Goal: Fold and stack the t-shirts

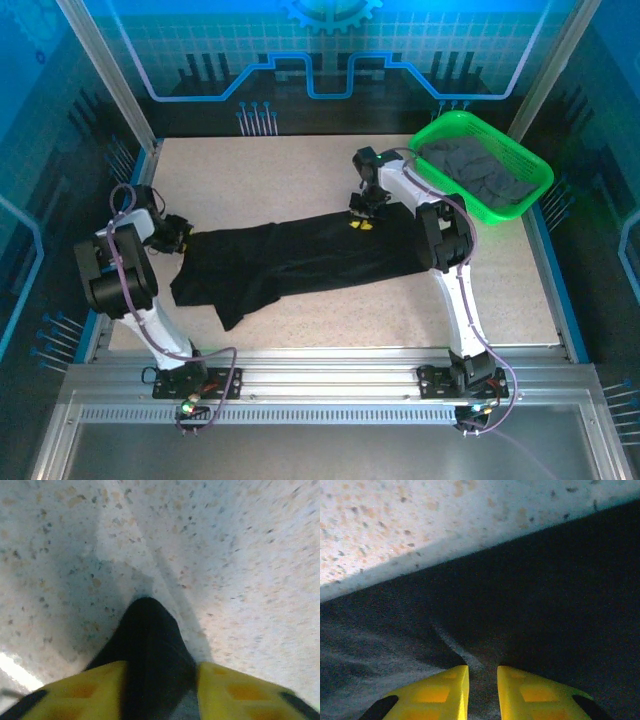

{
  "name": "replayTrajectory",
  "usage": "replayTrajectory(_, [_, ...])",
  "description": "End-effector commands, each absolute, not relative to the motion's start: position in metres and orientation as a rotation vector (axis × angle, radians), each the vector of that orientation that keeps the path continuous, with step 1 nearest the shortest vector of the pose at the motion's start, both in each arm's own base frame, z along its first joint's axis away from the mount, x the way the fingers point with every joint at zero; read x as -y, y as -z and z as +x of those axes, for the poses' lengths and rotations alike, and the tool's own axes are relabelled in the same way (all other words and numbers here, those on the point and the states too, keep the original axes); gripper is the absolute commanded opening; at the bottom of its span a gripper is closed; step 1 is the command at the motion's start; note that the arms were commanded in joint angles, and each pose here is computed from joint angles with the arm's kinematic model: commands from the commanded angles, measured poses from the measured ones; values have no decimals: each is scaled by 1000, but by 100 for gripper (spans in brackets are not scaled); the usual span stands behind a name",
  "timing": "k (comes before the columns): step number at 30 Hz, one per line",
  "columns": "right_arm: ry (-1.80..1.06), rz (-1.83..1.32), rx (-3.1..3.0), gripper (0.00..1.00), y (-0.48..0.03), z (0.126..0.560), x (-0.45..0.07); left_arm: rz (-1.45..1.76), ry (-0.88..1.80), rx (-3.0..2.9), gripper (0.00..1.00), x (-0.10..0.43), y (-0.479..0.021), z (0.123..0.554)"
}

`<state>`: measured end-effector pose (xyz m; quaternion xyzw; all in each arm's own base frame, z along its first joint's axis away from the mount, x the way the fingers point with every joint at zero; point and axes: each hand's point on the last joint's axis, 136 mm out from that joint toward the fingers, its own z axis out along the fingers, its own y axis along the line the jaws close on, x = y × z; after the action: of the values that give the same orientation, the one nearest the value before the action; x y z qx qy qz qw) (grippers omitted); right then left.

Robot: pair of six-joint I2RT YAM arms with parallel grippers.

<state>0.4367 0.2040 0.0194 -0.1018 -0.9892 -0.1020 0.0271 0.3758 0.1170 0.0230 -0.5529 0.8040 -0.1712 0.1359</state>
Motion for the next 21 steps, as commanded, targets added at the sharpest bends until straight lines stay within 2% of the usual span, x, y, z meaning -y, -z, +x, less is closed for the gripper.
replayTrajectory(1, [136,-445,2946,25,5,422,-167,-1566,446,-2382,18,-121,-22,375])
replayTrajectory(3, [146,-478,2929,25,7,424,-162,-1561,435,-2387,7,-125,-22,381])
replayTrajectory(5, [147,-507,2916,25,9,427,-156,-1550,441,-2389,1,-128,-23,390])
replayTrajectory(10, [206,-536,2917,24,11,444,-150,-1501,504,-2410,0,-124,-25,420])
replayTrajectory(13, [334,-438,2987,25,-3,463,-164,-1465,511,-2418,0,-123,-30,431])
replayTrajectory(15, [441,-347,3047,25,-19,475,-176,-1442,506,-2417,13,-122,-39,432])
replayTrajectory(17, [516,-257,3120,28,-43,483,-186,-1402,458,-2420,34,-122,-55,428])
replayTrajectory(21, [623,-148,3226,32,-93,487,-197,-1335,446,-2388,39,-104,-89,407])
